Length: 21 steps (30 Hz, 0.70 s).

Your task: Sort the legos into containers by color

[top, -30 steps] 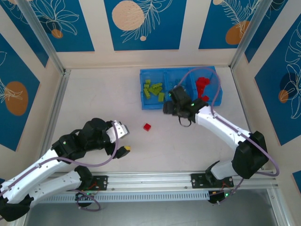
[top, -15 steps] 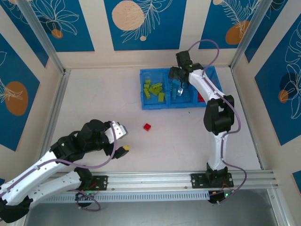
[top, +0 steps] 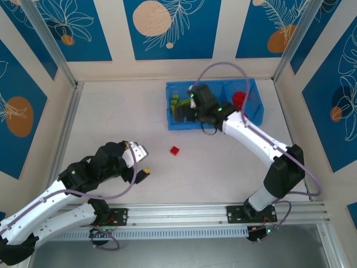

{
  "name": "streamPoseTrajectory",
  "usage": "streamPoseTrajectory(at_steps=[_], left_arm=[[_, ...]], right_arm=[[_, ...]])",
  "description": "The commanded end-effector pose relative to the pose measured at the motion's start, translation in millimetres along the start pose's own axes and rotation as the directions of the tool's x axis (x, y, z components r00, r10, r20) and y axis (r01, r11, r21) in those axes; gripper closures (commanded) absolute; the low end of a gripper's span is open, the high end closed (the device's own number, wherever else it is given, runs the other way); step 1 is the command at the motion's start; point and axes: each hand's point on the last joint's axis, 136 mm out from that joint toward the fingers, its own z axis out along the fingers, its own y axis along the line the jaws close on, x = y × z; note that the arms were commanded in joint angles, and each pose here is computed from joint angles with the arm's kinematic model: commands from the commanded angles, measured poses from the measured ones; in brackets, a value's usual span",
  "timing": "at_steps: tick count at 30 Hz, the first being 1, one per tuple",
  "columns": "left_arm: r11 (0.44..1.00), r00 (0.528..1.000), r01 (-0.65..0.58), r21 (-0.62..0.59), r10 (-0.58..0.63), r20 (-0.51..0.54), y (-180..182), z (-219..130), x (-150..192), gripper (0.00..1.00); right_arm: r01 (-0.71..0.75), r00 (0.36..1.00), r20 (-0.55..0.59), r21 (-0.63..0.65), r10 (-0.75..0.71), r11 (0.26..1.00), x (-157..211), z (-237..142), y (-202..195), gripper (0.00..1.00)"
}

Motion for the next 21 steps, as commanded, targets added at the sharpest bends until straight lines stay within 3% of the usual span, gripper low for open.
streamPoseTrajectory(at_steps=[1, 6, 13, 19, 21], left_arm=[[0.999, 1.000, 0.017, -0.038, -0.017, -0.005, 6.8, -3.3, 5.7, 0.00], [0.999, 1.000, 0.015, -0.031, -0.015, -0.008, 5.8, -2.0, 6.0, 0.00], [0.999, 1.000, 0.006, -0.045, -0.007, -0.017, 8.3, -1.4, 8.4, 0.00], [0.999, 1.000, 0.004, -0.048, -0.005, -0.022, 8.6, -0.7, 9.6, 0.00], [0.999, 1.000, 0.003, -0.052, -0.004, -0.023, 9.2, -0.4, 9.8, 0.00]], right_arm=[[0.210, 0.973, -0.086, -0.036, -0.212, 0.977, 55.4, 22.1, 27.3, 0.07], [0.327, 0.918, -0.238, 0.000, -0.318, 0.945, 111.7, 57.4, 30.2, 0.07], [0.349, 0.868, -0.349, -0.073, -0.352, 0.934, 147.0, 100.3, 36.3, 0.15], [0.314, 0.867, -0.399, -0.028, -0.299, 0.949, 150.0, 126.2, 26.9, 0.32], [0.295, 0.871, -0.403, -0.032, -0.283, 0.955, 150.7, 128.4, 26.4, 0.44]])
